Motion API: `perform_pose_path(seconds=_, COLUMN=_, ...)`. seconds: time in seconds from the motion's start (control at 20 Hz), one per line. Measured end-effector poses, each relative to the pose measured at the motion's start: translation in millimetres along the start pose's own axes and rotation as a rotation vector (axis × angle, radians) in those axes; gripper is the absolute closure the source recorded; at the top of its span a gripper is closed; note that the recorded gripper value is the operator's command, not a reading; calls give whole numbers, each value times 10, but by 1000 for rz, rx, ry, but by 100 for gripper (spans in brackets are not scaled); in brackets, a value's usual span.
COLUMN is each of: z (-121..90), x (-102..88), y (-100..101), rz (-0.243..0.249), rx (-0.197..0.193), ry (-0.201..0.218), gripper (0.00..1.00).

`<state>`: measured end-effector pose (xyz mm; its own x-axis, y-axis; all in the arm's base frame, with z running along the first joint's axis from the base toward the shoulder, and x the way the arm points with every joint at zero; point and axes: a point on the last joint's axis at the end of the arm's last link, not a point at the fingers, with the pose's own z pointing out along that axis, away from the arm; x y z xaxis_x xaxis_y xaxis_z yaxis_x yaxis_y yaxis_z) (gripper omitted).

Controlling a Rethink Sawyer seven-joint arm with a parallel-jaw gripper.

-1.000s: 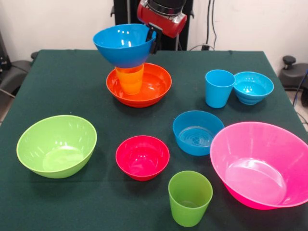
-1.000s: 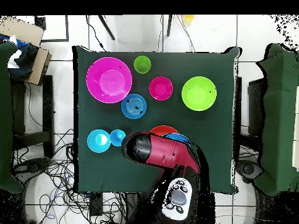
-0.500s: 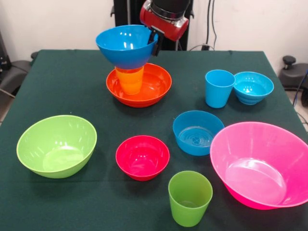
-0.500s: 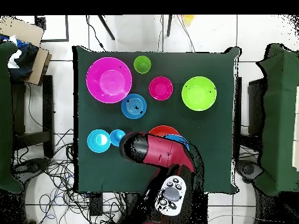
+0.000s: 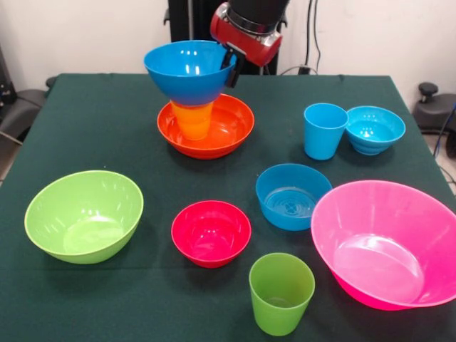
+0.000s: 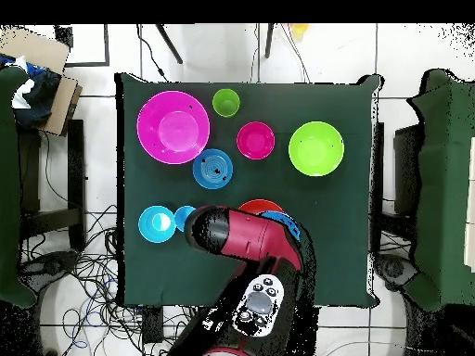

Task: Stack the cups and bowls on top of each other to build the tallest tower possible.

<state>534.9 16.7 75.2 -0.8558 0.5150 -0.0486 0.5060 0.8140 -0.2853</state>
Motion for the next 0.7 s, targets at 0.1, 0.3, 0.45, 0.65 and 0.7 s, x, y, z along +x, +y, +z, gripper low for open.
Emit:
perform_pose_path(seconds=0.1, z=6, x=-9, y=9, rz=4, rx=2, ry=-2, gripper=100)
perform_pose_path(seconds=0.3, z=31, x=-36, y=23, rz=22, rx=8, ry=-4, gripper=100)
perform_pose_path(seconds=0.45, z=59, x=-52, y=4, rz=29, rx=15, ry=-4, gripper=100)
perform_pose_path(seconds=0.65, z=61, x=-66, y=-13, rz=32, rx=18, ry=-6, gripper=100)
perform_pose_path(seconds=0.7, z=60, x=-67, y=-14, rz=32, rx=18, ry=-6, gripper=100)
